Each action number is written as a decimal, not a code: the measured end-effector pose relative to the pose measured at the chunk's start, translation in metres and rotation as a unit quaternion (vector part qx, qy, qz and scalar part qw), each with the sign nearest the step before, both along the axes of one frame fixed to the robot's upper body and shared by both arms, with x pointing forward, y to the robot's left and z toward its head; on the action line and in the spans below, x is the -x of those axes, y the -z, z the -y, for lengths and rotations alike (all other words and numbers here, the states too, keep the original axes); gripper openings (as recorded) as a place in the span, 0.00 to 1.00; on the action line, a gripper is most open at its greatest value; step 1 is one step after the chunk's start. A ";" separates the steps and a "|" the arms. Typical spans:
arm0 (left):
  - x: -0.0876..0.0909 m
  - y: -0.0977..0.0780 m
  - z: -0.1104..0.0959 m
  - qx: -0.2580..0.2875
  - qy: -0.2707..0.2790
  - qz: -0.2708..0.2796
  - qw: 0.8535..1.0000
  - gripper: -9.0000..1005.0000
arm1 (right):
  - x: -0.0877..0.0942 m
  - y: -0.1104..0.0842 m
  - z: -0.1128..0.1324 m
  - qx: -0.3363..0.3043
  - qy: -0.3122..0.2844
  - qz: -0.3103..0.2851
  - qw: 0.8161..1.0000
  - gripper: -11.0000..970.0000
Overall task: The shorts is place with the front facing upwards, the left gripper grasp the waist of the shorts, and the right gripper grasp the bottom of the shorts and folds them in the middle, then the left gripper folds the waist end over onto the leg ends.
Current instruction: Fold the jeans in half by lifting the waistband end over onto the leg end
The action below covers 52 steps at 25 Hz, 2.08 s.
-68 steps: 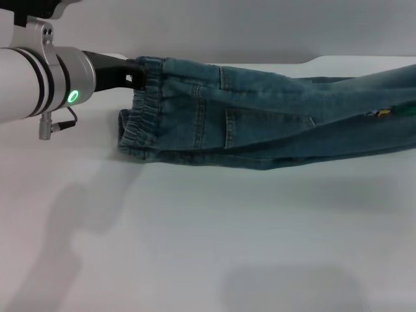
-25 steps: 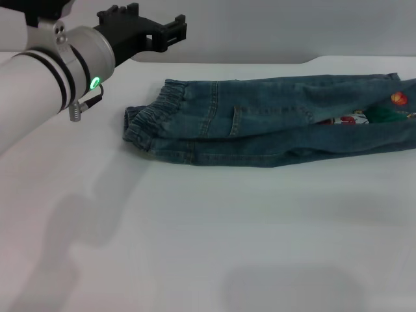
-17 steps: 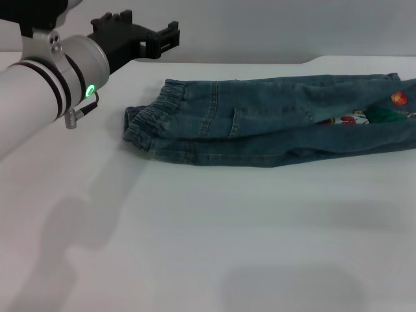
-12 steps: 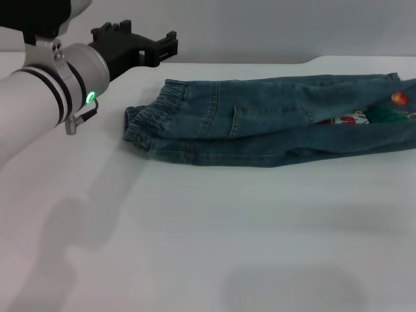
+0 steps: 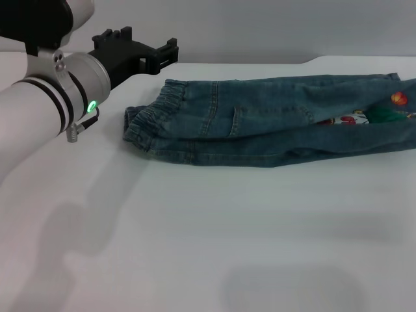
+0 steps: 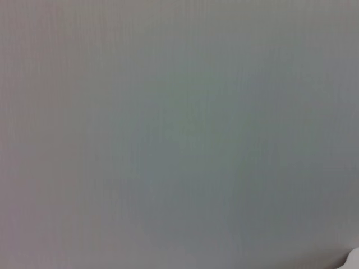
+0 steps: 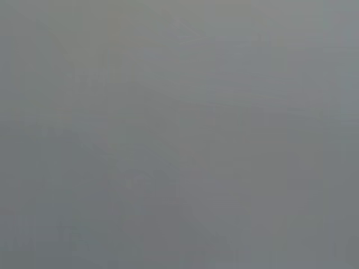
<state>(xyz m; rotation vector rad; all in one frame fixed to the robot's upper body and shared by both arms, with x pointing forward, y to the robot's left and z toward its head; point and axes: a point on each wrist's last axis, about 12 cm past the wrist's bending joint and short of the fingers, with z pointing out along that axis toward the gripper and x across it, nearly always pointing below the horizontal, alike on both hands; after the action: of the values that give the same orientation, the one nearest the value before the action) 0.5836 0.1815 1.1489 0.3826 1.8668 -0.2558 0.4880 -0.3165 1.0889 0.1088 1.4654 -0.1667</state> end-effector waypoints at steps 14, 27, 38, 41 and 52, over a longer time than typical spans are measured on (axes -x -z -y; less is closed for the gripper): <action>0.004 0.004 0.005 -0.016 0.014 0.004 1.000 0.84 | 0.007 0.004 -0.011 -0.017 -0.012 0.007 1.000 0.86; 0.005 0.004 0.007 -0.018 0.019 -0.009 1.000 0.84 | -0.002 0.002 -0.021 -0.027 -0.054 -0.066 0.996 0.48; 0.005 0.006 0.009 -0.023 0.021 -0.025 0.999 0.84 | -0.017 -0.001 -0.027 -0.039 -0.083 -0.128 0.988 0.09; 0.004 0.007 0.009 -0.030 0.023 -0.040 0.998 0.84 | -0.018 -0.002 -0.027 -0.040 -0.089 -0.141 0.985 0.06; -0.005 0.007 0.009 -0.055 0.022 -0.111 0.992 0.84 | -0.026 -0.011 -0.029 -0.039 -0.107 -0.158 0.981 0.01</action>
<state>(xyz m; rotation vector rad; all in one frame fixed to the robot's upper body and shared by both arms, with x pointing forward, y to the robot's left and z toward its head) 0.5884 0.1720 1.1420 0.4877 2.0992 -0.2337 0.5135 -0.2875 1.1002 -0.0139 1.7896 0.0508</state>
